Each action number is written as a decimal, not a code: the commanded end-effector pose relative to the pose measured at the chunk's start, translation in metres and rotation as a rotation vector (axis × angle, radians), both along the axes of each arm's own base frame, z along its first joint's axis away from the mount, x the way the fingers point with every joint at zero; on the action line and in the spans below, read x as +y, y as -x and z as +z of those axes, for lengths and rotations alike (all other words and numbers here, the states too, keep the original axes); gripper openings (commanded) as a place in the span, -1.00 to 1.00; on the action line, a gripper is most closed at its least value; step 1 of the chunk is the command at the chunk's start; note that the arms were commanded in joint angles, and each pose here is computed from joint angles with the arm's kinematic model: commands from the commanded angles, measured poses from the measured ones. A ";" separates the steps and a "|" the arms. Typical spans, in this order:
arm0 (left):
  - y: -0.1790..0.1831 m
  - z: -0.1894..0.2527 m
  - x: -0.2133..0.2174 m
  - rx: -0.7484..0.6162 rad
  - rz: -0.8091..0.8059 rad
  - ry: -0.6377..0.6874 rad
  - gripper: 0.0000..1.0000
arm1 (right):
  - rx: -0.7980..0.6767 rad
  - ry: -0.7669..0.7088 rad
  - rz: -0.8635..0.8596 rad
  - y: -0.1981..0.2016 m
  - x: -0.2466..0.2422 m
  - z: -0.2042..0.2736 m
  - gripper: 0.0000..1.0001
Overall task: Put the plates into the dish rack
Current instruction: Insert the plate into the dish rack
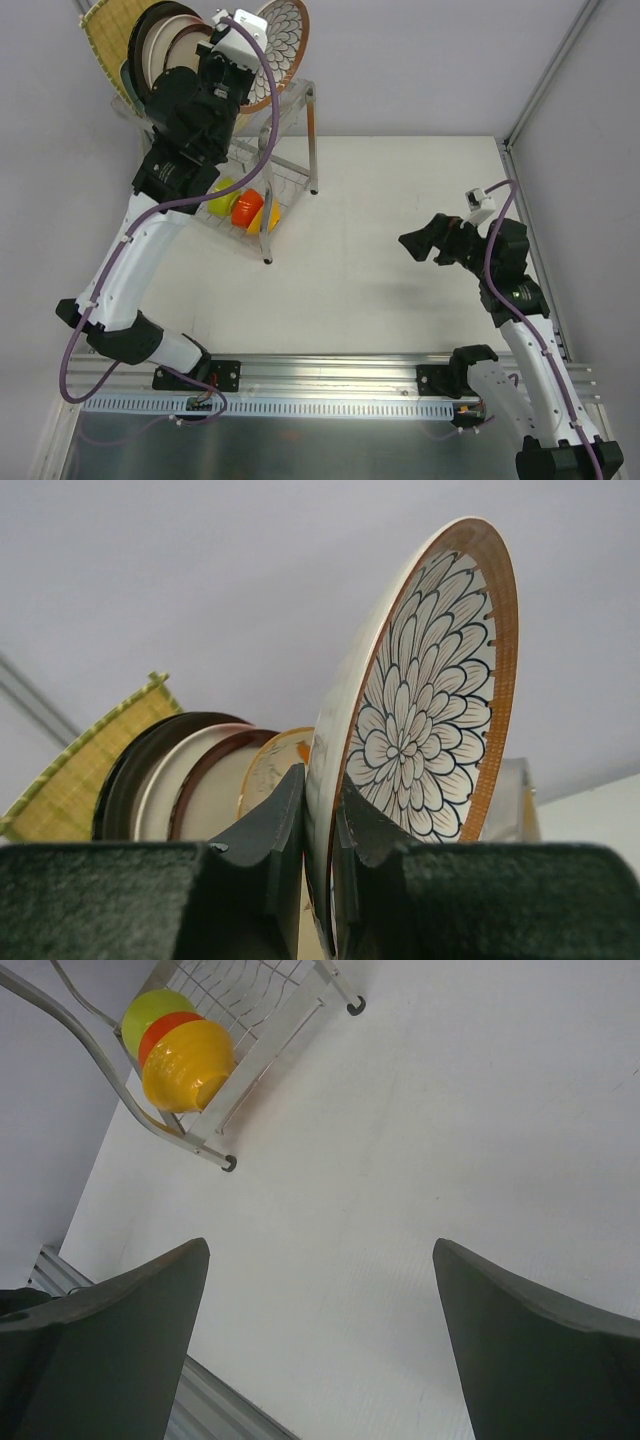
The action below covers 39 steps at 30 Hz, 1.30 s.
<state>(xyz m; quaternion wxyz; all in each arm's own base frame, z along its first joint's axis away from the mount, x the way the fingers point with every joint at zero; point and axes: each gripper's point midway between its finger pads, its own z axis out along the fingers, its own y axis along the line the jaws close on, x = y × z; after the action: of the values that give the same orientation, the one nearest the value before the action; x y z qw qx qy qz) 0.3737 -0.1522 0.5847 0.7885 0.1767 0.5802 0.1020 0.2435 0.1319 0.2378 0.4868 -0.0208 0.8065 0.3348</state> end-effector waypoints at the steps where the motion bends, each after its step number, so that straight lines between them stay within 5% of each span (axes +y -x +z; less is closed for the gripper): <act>1: 0.031 0.079 0.051 -0.241 0.107 0.157 -1.00 | -0.034 0.007 0.020 -0.001 0.002 0.013 0.99; 20: -0.013 0.033 0.069 -0.141 0.230 0.078 -1.00 | -0.011 0.024 0.020 -0.005 0.001 0.012 0.99; 39: -0.029 -0.002 0.060 -0.105 0.082 -0.051 -1.00 | -0.005 0.015 0.026 -0.007 0.003 0.012 0.99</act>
<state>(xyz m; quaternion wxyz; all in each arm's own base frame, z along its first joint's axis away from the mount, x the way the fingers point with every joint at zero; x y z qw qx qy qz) 0.4377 -0.1100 0.5016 0.7236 0.2137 0.6346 0.1672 0.2463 0.1321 0.2266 0.4602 -0.0209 0.8252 0.3268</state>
